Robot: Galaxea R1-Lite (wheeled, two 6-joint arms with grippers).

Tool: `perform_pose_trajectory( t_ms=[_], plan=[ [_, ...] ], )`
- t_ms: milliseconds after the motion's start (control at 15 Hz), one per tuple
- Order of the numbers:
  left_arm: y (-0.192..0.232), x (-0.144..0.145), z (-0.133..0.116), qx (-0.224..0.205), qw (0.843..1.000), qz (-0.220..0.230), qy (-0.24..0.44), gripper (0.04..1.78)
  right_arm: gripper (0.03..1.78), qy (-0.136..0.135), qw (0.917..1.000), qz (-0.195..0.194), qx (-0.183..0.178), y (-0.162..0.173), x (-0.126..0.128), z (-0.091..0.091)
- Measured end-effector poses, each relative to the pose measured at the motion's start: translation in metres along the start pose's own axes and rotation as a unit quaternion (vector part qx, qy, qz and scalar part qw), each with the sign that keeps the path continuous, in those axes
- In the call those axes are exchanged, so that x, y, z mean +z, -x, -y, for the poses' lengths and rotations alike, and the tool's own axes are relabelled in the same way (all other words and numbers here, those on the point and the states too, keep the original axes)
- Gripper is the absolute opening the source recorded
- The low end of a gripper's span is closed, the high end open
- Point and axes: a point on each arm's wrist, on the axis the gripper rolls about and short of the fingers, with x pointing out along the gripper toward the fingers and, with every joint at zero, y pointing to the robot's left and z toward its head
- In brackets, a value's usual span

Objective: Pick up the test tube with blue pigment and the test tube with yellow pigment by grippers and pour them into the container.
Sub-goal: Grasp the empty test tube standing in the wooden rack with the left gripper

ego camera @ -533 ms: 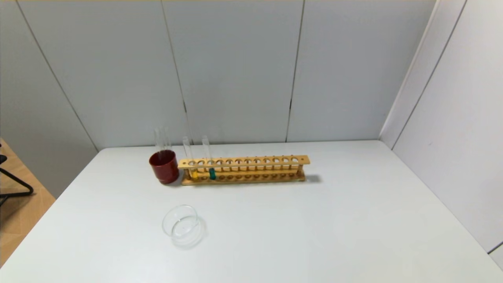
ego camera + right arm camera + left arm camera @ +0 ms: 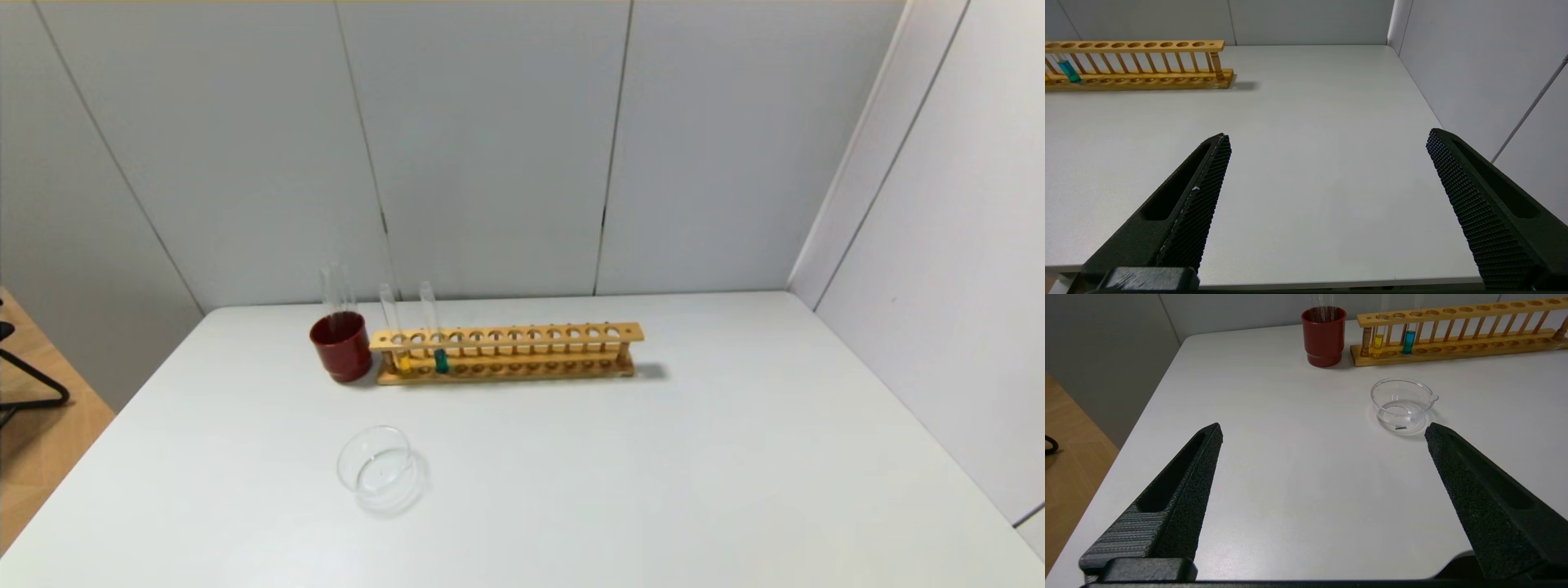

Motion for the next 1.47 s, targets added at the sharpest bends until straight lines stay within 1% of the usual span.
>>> perform_pose_trajectory(
  t_ms=[67, 200, 400, 533, 733, 867, 933, 1067, 1200, 1333, 1467],
  plan=[
    [0.001, 0.003, 0.0, -0.005, 1.0, 0.003, -0.003, 1.75, 1.75, 0.0, 1.0, 0.0, 0.0, 0.0, 0.0, 0.0],
    [0.008, 0.019, 0.0, -0.014, 1.0, 0.013, -0.005, 1.75, 1.75, 0.0, 1.0, 0.0, 0.0, 0.0, 0.0, 0.0],
    [0.023, 0.066, -0.001, -0.031, 0.999, 0.016, -0.006, 1.75, 1.75, 0.0, 1.0, 0.0, 0.0, 0.0, 0.0, 0.0],
    [0.023, 0.106, -0.002, -0.041, 0.999, 0.011, -0.005, 1.75, 1.75, 0.0, 1.0, 0.0, 0.0, 0.0, 0.0, 0.0],
    [-0.002, 0.171, -0.005, -0.061, 0.998, 0.005, -0.003, 1.75, 1.75, 0.0, 1.0, 0.0, 0.0, 0.0, 0.0, 0.0],
    [-0.034, 0.208, -0.006, -0.069, 0.998, -0.001, -0.002, 1.75, 1.75, 0.0, 1.0, 0.0, 0.0, 0.0, 0.0, 0.0],
    [-0.053, 0.221, -0.006, -0.075, 0.997, -0.007, -0.001, 1.75, 1.75, 0.0, 1.0, 0.0, 0.0, 0.0, 0.0, 0.0],
    [-0.098, 0.236, -0.004, -0.101, 0.995, -0.023, 0.008, 1.75, 1.75, 0.0, 1.0, 0.0, 0.0, 0.0, 0.0, 0.0],
    [-0.146, 0.238, -0.001, -0.127, 0.991, -0.04, 0.031, 1.75, 1.75, 0.0, 1.0, 0.0, 0.0, 0.0, 0.0, 0.0],
    [-0.194, 0.23, 0.003, -0.14, 0.987, -0.06, 0.052, 1.75, 1.75, 0.0, 1.0, 0.0, 0.0, 0.0, 0.0, 0.0],
    [-0.235, 0.22, 0.007, -0.147, 0.985, -0.062, 0.061, 1.75, 1.75, 0.0, 1.0, 0.0, 0.0, 0.0, 0.0, 0.0]
  ],
)
